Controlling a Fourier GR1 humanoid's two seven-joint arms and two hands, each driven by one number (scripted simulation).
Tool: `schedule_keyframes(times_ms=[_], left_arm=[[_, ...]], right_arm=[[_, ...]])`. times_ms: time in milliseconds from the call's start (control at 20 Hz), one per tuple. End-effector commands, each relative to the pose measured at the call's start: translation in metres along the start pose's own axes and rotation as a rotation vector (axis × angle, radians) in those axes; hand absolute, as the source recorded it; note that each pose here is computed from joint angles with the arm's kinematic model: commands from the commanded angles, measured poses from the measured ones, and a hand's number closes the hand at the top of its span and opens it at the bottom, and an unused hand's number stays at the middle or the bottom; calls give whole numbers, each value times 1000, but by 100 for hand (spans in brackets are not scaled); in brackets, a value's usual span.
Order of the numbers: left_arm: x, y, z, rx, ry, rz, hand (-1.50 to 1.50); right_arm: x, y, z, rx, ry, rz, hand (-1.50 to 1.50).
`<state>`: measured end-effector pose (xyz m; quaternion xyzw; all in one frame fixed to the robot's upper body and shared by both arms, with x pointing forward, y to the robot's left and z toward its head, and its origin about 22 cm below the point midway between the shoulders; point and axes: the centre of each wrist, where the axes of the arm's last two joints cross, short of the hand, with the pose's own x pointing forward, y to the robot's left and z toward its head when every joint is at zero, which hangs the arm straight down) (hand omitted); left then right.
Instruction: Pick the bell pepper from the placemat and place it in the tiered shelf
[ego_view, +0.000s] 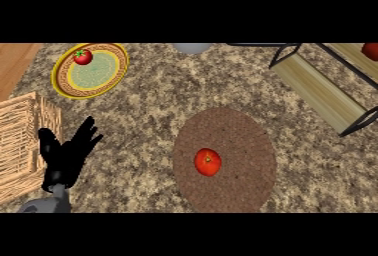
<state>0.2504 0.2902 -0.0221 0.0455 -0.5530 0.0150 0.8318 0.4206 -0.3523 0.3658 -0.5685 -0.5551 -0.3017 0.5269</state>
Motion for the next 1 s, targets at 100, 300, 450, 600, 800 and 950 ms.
schedule_keyframes(times_ms=[100,300,450,600,800,950], left_arm=[[13,22,2,8,61,11,0],[-19,22,3,34,61,3,0],[-6,17,2,41,71,30,0],[-9,25,11,53,87,32,0],[-17,2,9,57,78,39,0],[-18,13,21,33,82,10,0]], right_arm=[[-7,-33,-26,-194,7,-35,-150],[0,-62,-34,-328,45,-86,-150],[4,-94,-40,-383,80,-139,-150],[-11,-114,-28,-355,94,-176,-150],[-24,-157,-23,-321,83,-159,-150],[-48,-176,-7,-304,70,-159,-150]])
